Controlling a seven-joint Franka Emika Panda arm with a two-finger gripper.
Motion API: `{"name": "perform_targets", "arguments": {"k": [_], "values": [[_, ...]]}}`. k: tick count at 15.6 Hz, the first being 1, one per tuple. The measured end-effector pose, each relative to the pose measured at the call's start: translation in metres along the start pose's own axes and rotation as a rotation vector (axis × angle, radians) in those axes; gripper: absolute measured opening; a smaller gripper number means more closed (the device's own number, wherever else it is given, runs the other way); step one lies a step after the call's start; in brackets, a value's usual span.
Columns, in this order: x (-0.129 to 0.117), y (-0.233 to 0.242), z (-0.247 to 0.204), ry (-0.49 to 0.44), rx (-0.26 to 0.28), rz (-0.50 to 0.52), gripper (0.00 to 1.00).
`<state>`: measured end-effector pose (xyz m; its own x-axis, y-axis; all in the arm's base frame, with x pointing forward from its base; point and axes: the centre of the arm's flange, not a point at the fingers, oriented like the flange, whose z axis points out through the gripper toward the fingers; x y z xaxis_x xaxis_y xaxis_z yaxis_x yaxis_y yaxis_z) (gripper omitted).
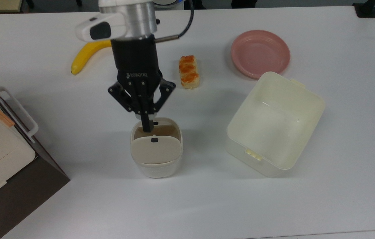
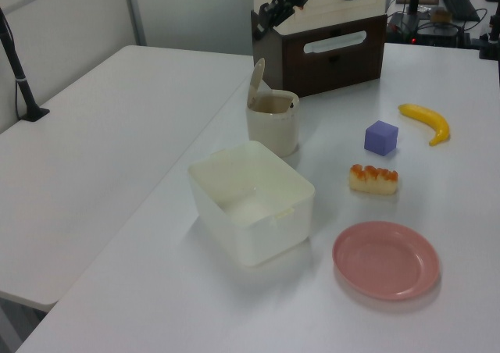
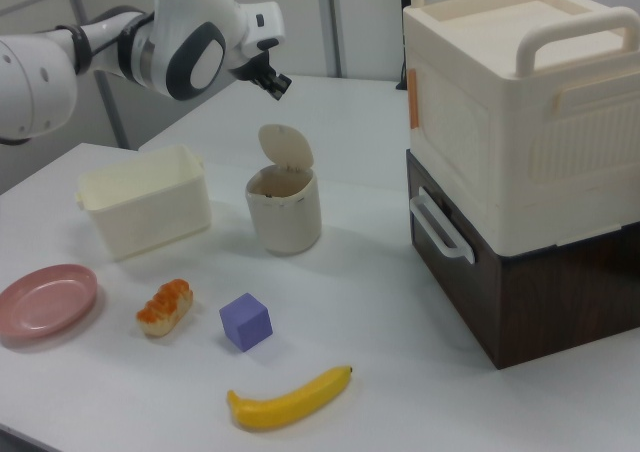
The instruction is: Close the trash can
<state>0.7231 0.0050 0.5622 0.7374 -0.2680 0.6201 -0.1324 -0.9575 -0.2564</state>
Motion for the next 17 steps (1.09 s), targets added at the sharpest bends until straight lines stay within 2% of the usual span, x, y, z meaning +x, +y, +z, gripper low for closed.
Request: {"name": "perform_targets", "arguments": {"k": [7,17], "values": [[-0.010,-0.022,0.030,-0.012,0.016,-0.015,0.01],[-0.033,-0.007,0.060,-0.072,-0.048,-0.063,0.01]]}}
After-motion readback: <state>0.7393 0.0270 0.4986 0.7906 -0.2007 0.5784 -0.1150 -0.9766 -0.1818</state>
